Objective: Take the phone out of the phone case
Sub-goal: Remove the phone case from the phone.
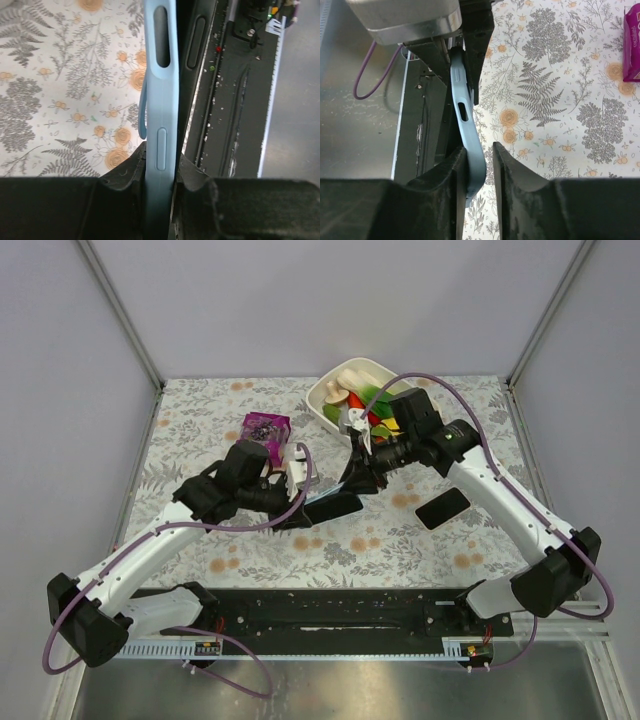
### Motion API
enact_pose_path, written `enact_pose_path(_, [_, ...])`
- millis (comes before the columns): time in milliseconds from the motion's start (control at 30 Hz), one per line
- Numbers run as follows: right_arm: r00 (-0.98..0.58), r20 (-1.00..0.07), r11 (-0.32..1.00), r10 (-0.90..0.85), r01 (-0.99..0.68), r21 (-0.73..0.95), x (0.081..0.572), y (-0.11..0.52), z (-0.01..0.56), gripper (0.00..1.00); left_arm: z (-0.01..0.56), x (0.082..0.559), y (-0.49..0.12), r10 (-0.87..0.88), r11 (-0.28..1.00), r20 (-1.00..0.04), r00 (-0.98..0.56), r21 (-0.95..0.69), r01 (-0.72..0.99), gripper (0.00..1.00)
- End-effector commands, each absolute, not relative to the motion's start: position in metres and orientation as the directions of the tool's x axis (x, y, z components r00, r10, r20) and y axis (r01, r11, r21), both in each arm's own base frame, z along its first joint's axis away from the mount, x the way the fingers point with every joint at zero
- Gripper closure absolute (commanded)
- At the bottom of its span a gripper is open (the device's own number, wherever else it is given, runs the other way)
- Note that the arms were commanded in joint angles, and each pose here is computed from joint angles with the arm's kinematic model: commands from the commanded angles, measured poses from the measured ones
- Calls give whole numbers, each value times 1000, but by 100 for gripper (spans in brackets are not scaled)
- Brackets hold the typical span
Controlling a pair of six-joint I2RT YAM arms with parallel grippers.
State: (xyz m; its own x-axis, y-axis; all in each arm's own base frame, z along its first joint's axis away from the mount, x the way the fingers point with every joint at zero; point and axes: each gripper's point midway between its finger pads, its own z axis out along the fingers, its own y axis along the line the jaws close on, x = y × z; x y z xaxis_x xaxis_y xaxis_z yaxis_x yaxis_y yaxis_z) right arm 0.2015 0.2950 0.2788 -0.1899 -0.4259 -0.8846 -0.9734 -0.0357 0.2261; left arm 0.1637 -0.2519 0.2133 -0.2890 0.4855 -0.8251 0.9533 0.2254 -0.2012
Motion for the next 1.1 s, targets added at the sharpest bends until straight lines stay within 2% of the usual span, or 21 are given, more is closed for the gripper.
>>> enact_pose_path(0, [-331,-758,8,-562,-918,396,160,269,253,71,322,249,-262,185,474,-980,-67,30,880,100])
enact_pose_path(100, [-363,-742,-19,-564,-892,451,155,272,249,91,326,253,-262,178,493,-981,-71,27,870,100])
enact_pose_path(167, [-390,-731,-43,-560,-867,496,151,276,248,100,329,255,-263,176,498,-982,-65,32,867,100])
enact_pose_path(267, [-418,-725,-82,-547,-835,543,150,282,248,100,330,249,-267,195,461,-980,-37,58,885,100])
enact_pose_path(600, [-464,-698,-170,-545,-755,634,153,306,246,100,310,198,-290,341,186,-927,160,233,954,100])
enact_pose_path(1067, [-446,-675,-247,-588,-696,675,148,332,234,100,320,182,-300,365,120,-899,243,305,945,100])
